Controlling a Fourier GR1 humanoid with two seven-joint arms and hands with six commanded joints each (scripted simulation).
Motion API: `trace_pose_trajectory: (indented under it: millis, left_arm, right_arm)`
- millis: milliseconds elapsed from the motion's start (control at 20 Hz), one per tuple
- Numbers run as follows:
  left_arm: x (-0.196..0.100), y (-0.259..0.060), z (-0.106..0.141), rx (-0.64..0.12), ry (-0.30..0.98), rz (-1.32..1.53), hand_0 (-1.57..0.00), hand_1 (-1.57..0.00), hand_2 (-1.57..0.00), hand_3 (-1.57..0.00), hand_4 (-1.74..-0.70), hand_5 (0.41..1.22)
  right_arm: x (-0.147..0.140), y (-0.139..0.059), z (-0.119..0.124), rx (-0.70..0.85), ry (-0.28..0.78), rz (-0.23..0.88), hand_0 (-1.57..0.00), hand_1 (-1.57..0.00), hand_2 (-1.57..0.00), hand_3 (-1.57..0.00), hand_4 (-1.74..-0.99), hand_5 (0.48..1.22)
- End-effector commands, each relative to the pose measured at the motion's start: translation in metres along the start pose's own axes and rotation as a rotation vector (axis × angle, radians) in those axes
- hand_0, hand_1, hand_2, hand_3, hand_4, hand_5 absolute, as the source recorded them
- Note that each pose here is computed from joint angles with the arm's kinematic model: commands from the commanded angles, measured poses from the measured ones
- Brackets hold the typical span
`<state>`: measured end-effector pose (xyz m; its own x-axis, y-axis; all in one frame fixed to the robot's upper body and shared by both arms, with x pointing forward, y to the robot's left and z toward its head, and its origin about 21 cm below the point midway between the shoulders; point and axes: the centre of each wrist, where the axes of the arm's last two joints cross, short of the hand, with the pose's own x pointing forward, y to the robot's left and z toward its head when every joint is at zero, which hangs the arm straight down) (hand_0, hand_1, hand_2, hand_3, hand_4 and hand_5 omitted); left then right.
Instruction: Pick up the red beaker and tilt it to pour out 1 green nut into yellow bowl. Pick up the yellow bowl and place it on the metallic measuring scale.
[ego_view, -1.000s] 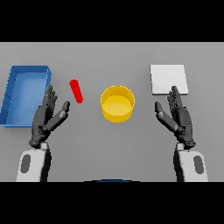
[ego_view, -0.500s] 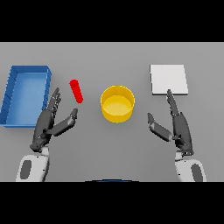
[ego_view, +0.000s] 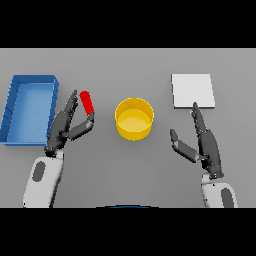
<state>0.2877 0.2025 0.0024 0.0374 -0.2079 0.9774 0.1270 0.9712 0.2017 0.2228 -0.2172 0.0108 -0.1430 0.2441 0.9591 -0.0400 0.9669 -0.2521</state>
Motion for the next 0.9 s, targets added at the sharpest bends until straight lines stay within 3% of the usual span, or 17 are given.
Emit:
trace_pose_trajectory:
  millis: [0,250,850]
  left_arm:
    - [-0.006,-0.001,-0.005,-0.003,0.017,-0.009,0.00,0.00,0.00,0.00,-1.38,0.738]
    - [-0.019,-0.003,-0.029,-0.002,0.044,0.009,0.00,0.00,0.00,0.00,-1.34,0.717]
    - [-0.010,-0.007,-0.073,-0.032,0.032,-0.004,0.00,0.00,0.00,0.00,-1.33,0.715]
  right_arm:
    - [-0.001,-0.001,0.002,0.006,-0.004,-0.007,0.00,0.00,0.00,0.00,-1.321,0.683]
    - [0.002,-0.002,0.002,-0.006,-0.009,-0.011,0.00,0.00,0.00,0.00,-1.341,0.689]
    - [0.000,-0.004,0.002,-0.009,0.002,-0.018,0.00,0.00,0.00,0.00,-1.311,0.682]
